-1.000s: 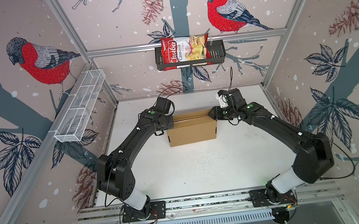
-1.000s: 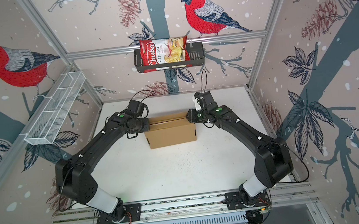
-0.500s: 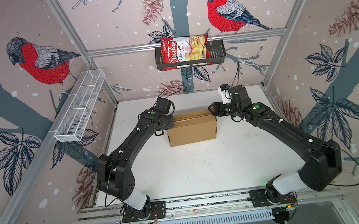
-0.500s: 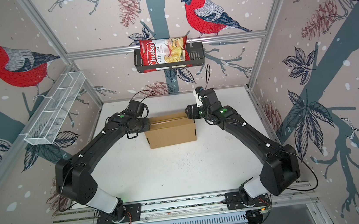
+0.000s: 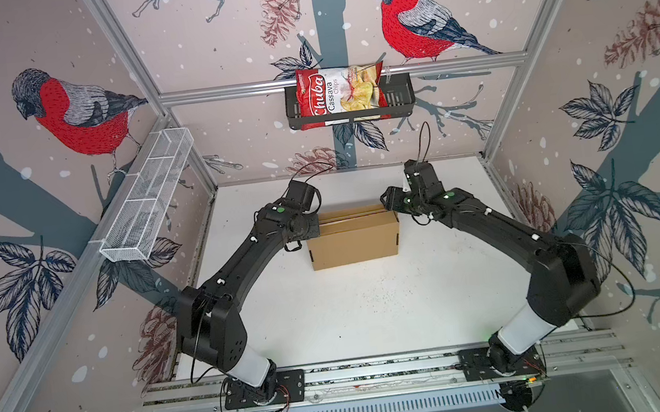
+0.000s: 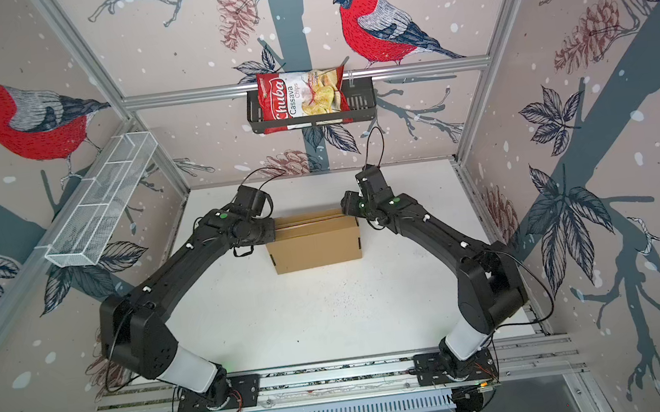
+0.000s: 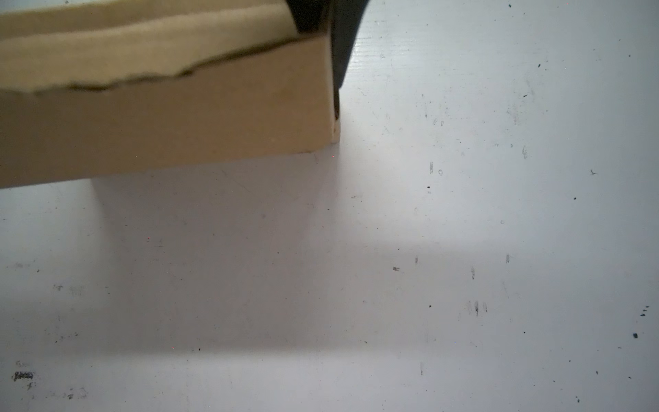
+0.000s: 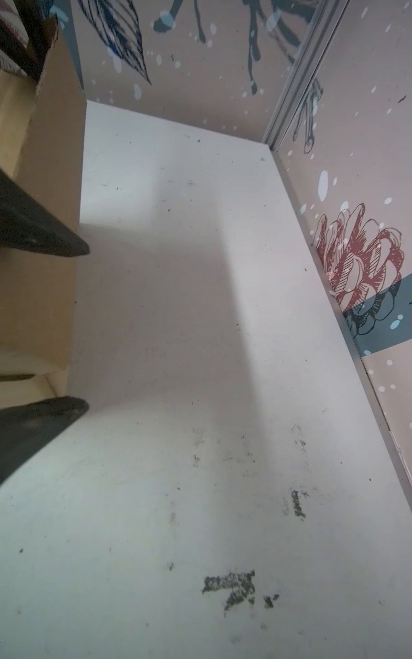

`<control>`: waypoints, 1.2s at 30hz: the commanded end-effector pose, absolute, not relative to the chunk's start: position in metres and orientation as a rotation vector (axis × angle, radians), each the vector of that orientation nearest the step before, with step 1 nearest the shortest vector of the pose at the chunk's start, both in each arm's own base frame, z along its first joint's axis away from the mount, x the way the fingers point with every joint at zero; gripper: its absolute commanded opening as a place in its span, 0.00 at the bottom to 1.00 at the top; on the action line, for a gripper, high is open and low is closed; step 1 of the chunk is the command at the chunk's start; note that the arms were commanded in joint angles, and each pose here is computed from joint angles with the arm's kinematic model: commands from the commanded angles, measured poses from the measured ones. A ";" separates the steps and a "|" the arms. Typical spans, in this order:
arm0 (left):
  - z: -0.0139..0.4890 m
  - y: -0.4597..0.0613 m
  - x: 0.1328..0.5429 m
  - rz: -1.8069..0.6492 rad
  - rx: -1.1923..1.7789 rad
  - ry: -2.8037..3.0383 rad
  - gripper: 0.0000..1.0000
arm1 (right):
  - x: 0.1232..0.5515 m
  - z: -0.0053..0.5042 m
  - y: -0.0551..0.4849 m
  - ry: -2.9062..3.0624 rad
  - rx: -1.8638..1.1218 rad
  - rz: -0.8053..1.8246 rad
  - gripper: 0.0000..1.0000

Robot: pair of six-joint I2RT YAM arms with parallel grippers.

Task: Assemble paper box
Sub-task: Fold and tuck the lid into the gap.

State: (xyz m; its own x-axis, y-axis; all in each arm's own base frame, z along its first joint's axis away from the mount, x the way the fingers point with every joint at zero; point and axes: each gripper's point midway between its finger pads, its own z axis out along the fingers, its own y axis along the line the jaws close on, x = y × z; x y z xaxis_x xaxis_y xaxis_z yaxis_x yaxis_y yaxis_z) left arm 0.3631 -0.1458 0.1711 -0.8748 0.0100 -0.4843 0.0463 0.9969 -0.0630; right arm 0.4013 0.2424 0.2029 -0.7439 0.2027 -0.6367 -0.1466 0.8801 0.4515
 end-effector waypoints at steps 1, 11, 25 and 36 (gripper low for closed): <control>0.151 -0.141 0.334 -0.071 0.082 2.773 0.07 | 0.399 0.206 0.246 2.299 0.084 0.679 0.60; 0.166 -0.151 0.336 -0.170 0.080 2.725 0.33 | 0.388 0.195 0.241 2.286 0.111 0.682 0.60; 0.233 -0.164 0.333 -0.585 -0.087 2.596 0.61 | 0.385 0.190 0.238 2.265 0.079 0.644 0.60; 0.239 -0.155 0.351 -0.744 -0.421 2.463 0.58 | 0.382 0.187 0.241 2.270 0.047 0.627 0.60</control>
